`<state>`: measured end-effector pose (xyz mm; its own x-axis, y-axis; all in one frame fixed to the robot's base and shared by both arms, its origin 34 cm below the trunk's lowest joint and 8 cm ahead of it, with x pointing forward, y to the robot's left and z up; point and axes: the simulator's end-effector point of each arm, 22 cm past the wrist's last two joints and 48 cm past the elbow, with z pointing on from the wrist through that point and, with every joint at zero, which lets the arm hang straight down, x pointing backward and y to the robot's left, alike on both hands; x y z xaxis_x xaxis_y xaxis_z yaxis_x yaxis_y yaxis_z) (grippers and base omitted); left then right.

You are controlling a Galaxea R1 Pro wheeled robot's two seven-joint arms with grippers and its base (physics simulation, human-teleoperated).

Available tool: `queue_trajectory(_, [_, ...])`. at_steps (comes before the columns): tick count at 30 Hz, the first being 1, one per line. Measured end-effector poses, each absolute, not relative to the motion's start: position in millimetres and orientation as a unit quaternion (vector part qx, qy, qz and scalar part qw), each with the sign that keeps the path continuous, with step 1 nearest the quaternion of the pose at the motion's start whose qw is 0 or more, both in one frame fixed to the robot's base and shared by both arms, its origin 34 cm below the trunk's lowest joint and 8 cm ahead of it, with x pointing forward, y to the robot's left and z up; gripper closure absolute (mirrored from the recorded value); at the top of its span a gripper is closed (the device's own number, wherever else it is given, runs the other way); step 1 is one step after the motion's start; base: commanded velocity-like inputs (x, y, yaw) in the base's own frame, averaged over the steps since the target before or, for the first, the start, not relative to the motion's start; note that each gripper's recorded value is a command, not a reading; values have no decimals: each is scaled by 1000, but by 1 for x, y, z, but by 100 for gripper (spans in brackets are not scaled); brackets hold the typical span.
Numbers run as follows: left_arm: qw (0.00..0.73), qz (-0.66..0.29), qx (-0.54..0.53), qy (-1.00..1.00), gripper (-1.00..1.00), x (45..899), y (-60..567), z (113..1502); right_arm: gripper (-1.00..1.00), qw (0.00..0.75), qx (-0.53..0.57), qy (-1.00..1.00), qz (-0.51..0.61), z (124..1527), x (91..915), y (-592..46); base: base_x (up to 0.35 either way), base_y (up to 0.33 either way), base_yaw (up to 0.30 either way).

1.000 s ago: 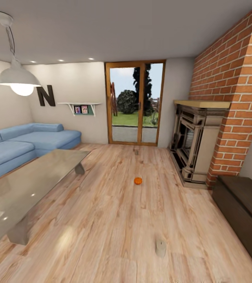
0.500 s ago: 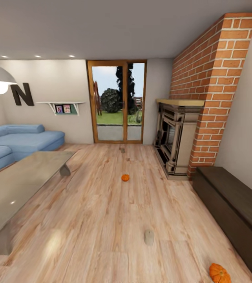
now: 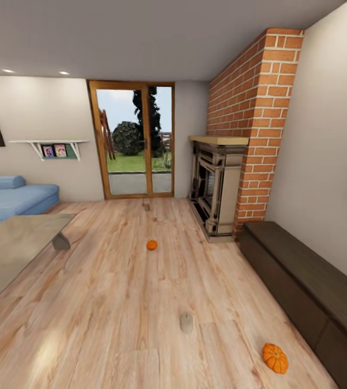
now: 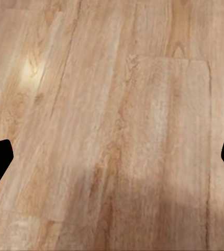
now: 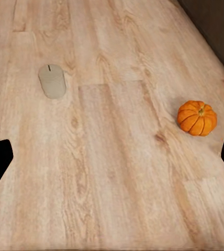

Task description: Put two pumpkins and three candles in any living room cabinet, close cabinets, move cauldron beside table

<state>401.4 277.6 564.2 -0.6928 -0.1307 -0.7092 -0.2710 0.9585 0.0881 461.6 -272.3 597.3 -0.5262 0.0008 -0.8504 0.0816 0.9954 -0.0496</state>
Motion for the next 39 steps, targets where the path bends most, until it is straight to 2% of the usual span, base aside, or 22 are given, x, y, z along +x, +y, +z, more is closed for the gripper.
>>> queue_trajectory(8, [372,94,-109,917,-100,399,278,562,-100,481,21,875,-41,594,458,-272,-20,0,-179])
queue_trajectory(23, [365,95,-108,920,-100,394,278,558,-100,474,20,879,-41,588,454,-271,-280,-2,-190])
queue_trajectory(39, [366,96,-108,919,-100,395,278,559,-100,478,22,877,-42,590,455,-272,-17,-1,-289])
